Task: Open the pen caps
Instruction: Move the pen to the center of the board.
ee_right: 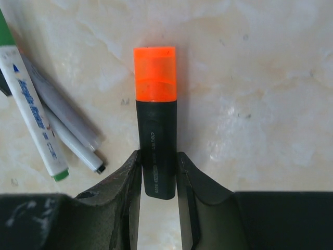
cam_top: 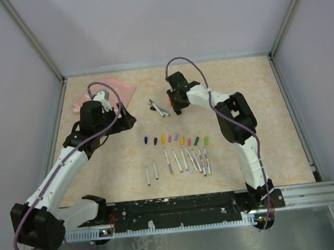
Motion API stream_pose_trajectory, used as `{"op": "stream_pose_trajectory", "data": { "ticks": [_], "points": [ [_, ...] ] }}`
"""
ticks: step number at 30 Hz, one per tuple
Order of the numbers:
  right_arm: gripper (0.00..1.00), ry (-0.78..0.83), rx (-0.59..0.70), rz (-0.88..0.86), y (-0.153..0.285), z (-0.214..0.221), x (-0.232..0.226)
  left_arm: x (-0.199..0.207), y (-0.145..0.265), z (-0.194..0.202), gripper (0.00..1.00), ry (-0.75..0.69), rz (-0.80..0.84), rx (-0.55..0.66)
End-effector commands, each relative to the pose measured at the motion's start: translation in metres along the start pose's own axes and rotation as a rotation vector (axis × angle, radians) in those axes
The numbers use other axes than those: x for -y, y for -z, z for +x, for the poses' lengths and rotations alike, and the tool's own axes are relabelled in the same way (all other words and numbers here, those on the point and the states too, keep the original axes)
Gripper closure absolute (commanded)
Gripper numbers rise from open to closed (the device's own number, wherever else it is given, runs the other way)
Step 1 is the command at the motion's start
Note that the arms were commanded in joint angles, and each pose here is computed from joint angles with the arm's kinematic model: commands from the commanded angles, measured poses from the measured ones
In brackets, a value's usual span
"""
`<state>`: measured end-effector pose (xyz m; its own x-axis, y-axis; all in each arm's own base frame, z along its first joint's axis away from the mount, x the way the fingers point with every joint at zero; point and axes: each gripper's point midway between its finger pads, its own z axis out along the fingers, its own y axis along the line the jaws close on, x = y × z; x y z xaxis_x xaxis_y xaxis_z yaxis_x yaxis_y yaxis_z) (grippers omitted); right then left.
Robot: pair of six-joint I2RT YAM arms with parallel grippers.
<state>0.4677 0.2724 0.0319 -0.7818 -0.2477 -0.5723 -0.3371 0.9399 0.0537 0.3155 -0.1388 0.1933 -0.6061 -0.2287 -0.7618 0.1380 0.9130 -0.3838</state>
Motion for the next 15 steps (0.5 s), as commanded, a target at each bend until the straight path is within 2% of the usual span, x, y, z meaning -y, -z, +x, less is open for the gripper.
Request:
{"op": "stream_pose_trajectory", "data": {
  "ticks": [1, 15],
  "points": [
    [0.72, -0.024, -0.006, 0.016, 0.028, 0.014, 0.01, 0.012, 0.004, -0.011, 0.11, 0.014, 0.06, 0.039],
    [0.69, -0.034, -0.072, 0.01, 0.082, 0.089, 0.022, 0.02, 0.006, 0.003, 0.1, 0.051, 0.12, 0.012]
  ]
}}
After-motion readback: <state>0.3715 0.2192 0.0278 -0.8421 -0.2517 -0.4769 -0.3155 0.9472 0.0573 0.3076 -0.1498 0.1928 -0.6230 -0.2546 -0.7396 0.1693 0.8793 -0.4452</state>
